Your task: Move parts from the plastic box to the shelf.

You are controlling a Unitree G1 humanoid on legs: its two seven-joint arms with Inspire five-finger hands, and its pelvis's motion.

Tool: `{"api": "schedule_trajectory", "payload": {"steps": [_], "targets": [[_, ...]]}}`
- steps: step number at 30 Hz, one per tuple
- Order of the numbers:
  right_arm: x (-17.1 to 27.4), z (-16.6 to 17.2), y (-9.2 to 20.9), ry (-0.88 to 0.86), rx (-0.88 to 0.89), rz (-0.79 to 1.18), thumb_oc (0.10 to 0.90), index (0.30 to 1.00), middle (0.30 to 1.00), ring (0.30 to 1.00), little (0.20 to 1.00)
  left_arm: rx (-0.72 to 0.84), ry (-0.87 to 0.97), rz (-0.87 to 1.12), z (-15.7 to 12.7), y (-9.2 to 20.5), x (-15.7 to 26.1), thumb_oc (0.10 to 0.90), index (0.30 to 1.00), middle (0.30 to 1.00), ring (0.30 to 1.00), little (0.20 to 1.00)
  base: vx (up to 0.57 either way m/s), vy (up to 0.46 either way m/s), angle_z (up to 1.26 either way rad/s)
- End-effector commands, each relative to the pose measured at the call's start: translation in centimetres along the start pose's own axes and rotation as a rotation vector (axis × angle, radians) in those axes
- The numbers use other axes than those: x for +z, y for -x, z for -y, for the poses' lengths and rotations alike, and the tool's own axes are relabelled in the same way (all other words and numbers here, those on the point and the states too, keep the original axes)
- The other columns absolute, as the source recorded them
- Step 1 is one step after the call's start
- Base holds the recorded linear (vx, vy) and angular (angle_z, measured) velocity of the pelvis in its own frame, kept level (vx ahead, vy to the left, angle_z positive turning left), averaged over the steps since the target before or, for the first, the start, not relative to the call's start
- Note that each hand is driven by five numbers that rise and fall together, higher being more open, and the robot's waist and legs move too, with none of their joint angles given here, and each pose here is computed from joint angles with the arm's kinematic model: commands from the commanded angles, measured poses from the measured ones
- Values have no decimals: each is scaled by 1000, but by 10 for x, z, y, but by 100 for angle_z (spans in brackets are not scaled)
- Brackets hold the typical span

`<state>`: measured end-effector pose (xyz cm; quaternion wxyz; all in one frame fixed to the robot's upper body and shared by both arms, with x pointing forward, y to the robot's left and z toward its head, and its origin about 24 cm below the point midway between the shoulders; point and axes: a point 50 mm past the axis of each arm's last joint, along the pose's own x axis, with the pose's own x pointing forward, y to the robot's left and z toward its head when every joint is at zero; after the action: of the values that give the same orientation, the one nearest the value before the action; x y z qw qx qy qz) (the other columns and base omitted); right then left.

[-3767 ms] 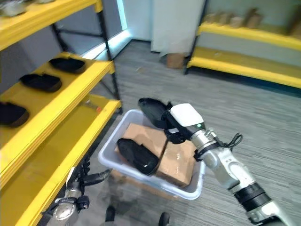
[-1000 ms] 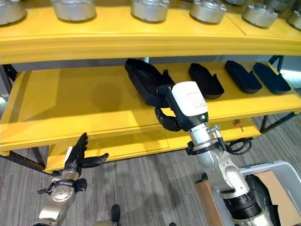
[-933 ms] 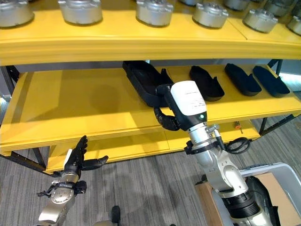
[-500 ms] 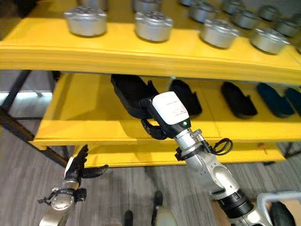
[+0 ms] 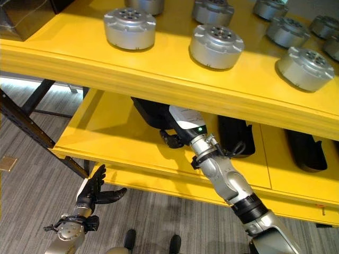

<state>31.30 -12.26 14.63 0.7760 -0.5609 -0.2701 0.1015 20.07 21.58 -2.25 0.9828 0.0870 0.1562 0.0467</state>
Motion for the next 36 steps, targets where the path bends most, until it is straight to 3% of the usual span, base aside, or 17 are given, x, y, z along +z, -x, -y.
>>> {"api": "schedule_trajectory", "payload": {"steps": [1, 14, 25, 36], "targets": [[21, 50, -29, 17, -230, 118, 400, 300, 300, 300, 300, -6, 7, 195, -1, -5, 36, 900, 1000, 1000, 1000, 1000, -27, 1, 8], [-9, 16, -51, 16, -110, -80, 400, 300, 300, 300, 300, -32, 26, 279, 7, -16, 57, 900, 1000, 1000, 1000, 1000, -71, 26, 9], [-32, -2, -45, -57, -107, -244, 400, 300, 300, 300, 300, -23, 32, 306, 9, -20, 64, 900, 1000, 1000, 1000, 1000, -34, 33, -3], [-22, 61, -51, -122, -399, -161, 400, 300, 300, 300, 300, -18, 18, 371, 7, -27, 84, 900, 1000, 1000, 1000, 1000, -105, 17, -5]]}}
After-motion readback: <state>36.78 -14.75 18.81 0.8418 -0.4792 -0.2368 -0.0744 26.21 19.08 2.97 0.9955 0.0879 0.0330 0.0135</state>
